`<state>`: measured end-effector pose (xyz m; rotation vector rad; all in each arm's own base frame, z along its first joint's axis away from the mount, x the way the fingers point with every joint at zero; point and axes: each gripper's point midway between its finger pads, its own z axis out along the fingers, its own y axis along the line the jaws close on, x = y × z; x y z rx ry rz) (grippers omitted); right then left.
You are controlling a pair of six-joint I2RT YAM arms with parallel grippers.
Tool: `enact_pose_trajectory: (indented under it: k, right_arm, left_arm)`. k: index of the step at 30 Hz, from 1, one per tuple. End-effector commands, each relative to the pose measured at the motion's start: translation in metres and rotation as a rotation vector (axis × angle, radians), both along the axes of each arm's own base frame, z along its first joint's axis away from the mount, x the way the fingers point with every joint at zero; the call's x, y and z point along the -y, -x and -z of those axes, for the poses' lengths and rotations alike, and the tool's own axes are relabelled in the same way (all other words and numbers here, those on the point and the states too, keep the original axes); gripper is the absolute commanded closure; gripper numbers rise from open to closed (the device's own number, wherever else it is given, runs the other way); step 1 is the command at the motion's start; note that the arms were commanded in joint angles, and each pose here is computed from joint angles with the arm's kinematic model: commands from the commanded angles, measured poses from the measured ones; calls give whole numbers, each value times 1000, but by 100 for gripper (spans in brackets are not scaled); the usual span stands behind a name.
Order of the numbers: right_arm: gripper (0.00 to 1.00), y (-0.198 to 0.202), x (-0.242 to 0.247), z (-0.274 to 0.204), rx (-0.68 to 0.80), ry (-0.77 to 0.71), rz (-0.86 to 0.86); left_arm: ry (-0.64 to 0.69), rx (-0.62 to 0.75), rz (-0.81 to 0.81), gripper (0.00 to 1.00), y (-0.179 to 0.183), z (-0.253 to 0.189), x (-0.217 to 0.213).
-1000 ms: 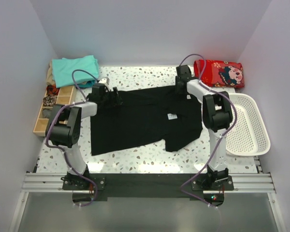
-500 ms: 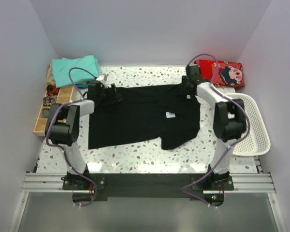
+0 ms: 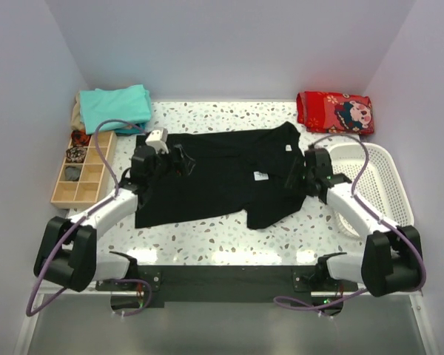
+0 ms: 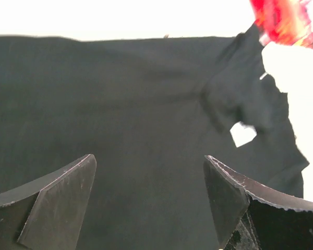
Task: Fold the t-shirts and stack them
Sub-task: Fold the flattened tshirt in 1/3 of the way, then grap the side of the flattened tshirt closest away from the robot with both arms
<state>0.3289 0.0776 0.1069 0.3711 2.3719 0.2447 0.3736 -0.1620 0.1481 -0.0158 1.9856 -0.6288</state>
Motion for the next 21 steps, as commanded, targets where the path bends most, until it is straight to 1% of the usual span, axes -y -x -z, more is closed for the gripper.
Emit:
enact_pose_trajectory:
  k: [1, 5, 7, 8, 10, 11, 12, 17, 21]
  right_arm:
    - [45, 43, -17, 10, -48, -151, 40]
    - [45, 73, -21, 25, -94, -169, 46]
    - [44, 83, -23, 29, -113, -186, 56]
    - [44, 90, -24, 36, -132, -186, 59]
    - [45, 99, -32, 39, -157, -213, 43]
    - [45, 102, -34, 42, -166, -215, 41]
    - [44, 104, -37, 42, -169, -224, 45]
    - [44, 115, -45, 44, -197, -212, 17]
    - [44, 124, -46, 46, -210, -197, 9]
  left_arm:
    - [-13, -46, -48, 12, 24, 21, -16]
    - [-49, -118, -94, 12, 41, 39, -29]
    - [-61, -147, -135, 12, 50, 48, -38]
    - [-62, -193, -160, 12, 57, 56, -42]
    - [-62, -215, -204, 12, 67, 59, -50]
    - [-50, -227, -223, 11, 73, 58, -53]
    - [-69, -273, -241, 11, 83, 68, -58]
    - [-78, -381, -292, 11, 112, 83, -68]
    - [-85, -446, -330, 11, 133, 95, -74]
